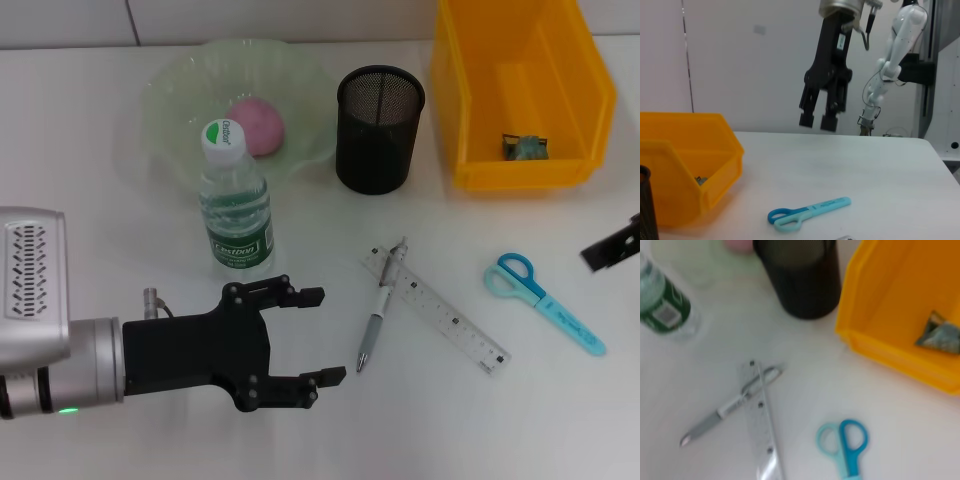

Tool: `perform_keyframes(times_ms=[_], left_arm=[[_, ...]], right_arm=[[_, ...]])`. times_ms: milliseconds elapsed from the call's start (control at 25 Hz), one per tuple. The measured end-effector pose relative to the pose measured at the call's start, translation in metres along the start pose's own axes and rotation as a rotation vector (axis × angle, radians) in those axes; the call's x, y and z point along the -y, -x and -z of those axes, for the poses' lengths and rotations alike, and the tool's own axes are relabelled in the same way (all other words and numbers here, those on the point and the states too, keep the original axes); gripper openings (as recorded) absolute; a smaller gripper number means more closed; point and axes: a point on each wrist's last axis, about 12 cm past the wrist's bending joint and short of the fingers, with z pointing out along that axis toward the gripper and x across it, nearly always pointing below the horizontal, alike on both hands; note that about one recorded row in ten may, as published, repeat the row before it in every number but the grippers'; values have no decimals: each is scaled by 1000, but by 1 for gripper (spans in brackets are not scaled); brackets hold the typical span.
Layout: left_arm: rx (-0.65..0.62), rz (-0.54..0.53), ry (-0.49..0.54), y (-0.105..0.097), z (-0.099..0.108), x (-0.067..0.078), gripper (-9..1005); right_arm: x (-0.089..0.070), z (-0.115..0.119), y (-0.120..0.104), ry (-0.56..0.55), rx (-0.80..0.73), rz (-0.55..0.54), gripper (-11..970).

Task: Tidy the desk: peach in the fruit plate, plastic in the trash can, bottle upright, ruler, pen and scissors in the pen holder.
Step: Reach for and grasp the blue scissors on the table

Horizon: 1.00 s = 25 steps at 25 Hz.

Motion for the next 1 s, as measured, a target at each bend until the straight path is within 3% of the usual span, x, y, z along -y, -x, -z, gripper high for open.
perform_keyframes(times_ms=[320, 1000], left_arm=[[-4, -2, -8, 1, -3, -2, 814], [-5, -1, -10, 0, -3, -2, 813]], right_arm=[[-14, -61, 9, -56, -117, 102, 826], [-15, -99, 8, -80, -136, 81, 821]])
